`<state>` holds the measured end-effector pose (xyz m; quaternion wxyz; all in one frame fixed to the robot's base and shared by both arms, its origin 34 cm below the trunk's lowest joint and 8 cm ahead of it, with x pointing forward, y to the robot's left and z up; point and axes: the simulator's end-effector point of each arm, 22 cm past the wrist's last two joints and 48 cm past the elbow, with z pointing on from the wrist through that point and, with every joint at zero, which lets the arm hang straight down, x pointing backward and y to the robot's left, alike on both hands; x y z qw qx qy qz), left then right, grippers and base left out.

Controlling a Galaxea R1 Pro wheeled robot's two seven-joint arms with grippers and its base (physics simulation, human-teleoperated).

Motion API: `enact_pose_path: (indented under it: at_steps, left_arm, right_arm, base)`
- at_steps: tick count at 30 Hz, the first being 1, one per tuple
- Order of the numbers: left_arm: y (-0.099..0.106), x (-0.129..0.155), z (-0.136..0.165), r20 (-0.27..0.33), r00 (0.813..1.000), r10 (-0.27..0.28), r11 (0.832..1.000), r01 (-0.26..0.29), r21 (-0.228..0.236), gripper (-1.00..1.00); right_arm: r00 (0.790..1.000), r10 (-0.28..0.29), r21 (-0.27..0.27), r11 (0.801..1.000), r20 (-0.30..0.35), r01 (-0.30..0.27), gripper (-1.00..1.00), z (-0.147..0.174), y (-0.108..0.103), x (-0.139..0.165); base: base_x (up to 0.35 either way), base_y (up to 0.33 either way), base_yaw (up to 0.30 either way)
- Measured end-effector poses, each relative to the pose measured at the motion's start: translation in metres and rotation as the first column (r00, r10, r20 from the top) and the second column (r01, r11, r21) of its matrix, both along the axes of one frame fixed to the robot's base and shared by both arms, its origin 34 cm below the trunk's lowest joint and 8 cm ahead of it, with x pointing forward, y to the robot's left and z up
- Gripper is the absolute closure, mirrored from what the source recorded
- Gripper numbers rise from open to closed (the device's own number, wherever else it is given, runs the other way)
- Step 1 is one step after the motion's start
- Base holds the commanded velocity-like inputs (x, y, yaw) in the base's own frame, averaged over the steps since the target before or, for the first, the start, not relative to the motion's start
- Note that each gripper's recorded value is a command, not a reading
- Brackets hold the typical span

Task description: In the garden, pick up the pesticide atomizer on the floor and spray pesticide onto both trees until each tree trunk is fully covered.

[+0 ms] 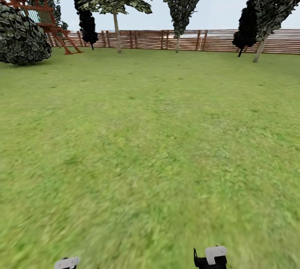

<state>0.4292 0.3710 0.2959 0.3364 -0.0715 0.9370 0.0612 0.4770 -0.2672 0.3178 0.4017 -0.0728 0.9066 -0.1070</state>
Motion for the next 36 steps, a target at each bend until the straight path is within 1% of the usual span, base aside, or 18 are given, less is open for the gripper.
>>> enact_pose_path:
  at_steps: [2, 5, 11, 22, 36]
  left_arm:
    - [0.0, 0.0005, 0.0005, 0.001, 1.0, 0.0, 1.0, 0.0, 0.0, 1.0]
    - [0.0005, 0.0011, 0.0015, 0.004, 1.0, 0.002, 1.0, -0.002, 0.001, 1.0]
    - [0.0023, 0.0028, 0.0035, 0.011, 1.0, 0.011, 1.0, -0.011, 0.002, 1.0]
    - [0.0031, 0.0058, 0.0066, 0.02, 1.0, 0.013, 1.0, -0.013, 0.002, 1.0]
    - [0.004, 0.0062, 0.0072, 0.022, 1.0, 0.017, 1.0, -0.017, 0.004, 1.0]
  right_arm:
    - [1.0, 0.0, 0.0, 1.0, 0.002, 0.0, -1.0, 0.0007, 0.0001, 0.0006]
    - [1.0, 0.0, 0.0, 1.0, 0.005, 0.0, -1.0, 0.0019, 0.0001, 0.0014]
    - [1.0, 0.0, 0.0, 1.0, 0.01, 0.0, -1.0, 0.0038, 0.0004, 0.0029]
    - [1.0, 0.0, 0.0, 1.0, 0.019, 0.0, -1.0, 0.0072, -0.0001, 0.0058]
    - [1.0, 0.011, -0.009, 1.0, 0.019, -0.011, -1.0, 0.0075, -0.0051, 0.0059]
  base:
    - [0.041, 0.0, 0.242]
    - [0.262, 0.0, 0.242]
    - [0.33, 0.016, 0.242]
    - [0.337, 0.092, 0.24]
    - [0.337, 0.011, 0.017]
